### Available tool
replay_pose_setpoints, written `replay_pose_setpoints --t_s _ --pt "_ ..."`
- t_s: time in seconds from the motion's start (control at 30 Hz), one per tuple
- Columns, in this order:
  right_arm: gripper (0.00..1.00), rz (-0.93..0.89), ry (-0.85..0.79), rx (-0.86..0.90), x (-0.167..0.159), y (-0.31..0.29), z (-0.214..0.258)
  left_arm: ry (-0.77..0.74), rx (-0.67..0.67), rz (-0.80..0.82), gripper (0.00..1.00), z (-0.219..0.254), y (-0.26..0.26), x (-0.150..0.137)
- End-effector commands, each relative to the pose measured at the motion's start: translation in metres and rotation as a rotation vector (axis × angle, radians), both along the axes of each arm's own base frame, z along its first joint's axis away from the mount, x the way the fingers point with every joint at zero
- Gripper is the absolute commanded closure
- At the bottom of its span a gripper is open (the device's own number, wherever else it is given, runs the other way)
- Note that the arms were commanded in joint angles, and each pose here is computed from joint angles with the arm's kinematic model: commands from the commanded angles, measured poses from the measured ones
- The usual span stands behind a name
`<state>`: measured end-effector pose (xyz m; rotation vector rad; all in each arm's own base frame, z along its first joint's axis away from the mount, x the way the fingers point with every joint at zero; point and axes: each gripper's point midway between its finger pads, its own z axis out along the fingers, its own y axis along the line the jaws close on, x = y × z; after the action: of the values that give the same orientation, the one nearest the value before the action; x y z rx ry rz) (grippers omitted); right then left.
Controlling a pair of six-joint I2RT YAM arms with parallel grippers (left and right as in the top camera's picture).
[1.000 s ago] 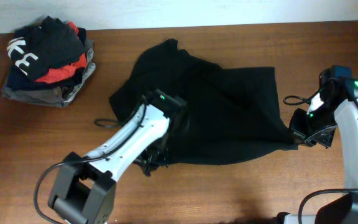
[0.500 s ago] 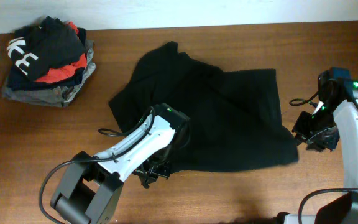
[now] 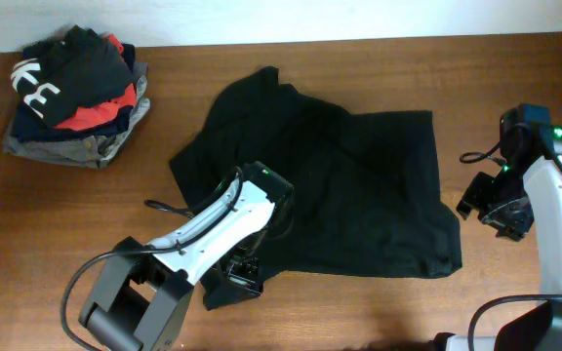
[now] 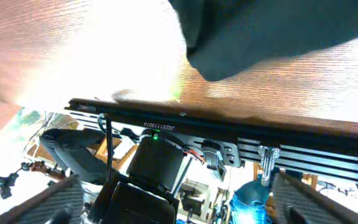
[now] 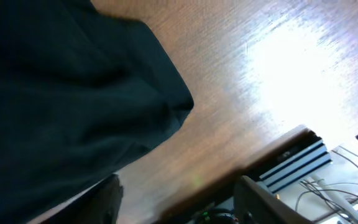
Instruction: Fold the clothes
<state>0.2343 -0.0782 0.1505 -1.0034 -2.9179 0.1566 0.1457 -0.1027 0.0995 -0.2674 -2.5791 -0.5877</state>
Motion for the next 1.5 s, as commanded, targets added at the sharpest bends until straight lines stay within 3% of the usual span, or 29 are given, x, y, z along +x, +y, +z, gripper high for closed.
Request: replay_pose_setpoints --t_s 0.0,0.2,0.3,0.33,0.4,0.43,0.47,0.53,0.67,1.03,1.2,1.47 --pt "0.34 -0.008 -0.015 -0.018 0.003 -0.003 0.0 -0.015 0.003 -0.011 0.01 -0.002 0.001 0.002" --pt "0.32 0.091 -0.123 0.098 0.029 0.014 -0.002 -0.144 -0.105 -0.007 0.01 -0.024 -0.021 0.029" --pt "0.53 0.092 -0.147 0.105 0.037 0.015 -0.004 -0.245 -0.196 -0.004 0.01 -0.037 -0.042 0.052" --pt "0.61 0.092 -0.147 0.105 0.038 0.014 -0.006 -0.278 -0.237 0.002 0.06 -0.041 -0.051 0.059" --pt "0.8 0.091 -0.134 0.11 0.038 0.015 -0.01 -0.328 -0.31 0.012 0.34 -0.046 -0.068 0.072" --pt "0.86 0.09 -0.124 0.113 0.037 0.015 -0.014 -0.354 -0.342 0.015 0.42 -0.048 -0.075 0.079" --pt "0.89 0.09 -0.116 0.116 0.036 0.016 -0.018 -0.379 -0.367 0.015 0.47 -0.049 -0.081 0.085" --pt "0.96 0.09 -0.103 0.137 0.034 0.019 -0.028 -0.424 -0.408 0.015 0.74 -0.051 -0.091 0.096" --pt "0.96 0.102 -0.109 0.273 0.032 0.048 -0.051 -0.489 -0.463 0.015 0.99 -0.051 -0.104 0.112" --pt "0.96 0.244 -0.131 0.295 0.031 0.092 -0.1 -0.489 -0.429 0.089 0.99 -0.064 -0.077 0.12" --pt "0.96 0.272 -0.153 0.289 0.036 0.098 -0.104 -0.476 -0.509 0.07 1.0 -0.071 -0.084 0.124" --pt "0.96 0.274 -0.153 0.281 0.033 0.097 -0.113 -0.483 -0.52 0.071 0.99 -0.085 -0.086 0.125"
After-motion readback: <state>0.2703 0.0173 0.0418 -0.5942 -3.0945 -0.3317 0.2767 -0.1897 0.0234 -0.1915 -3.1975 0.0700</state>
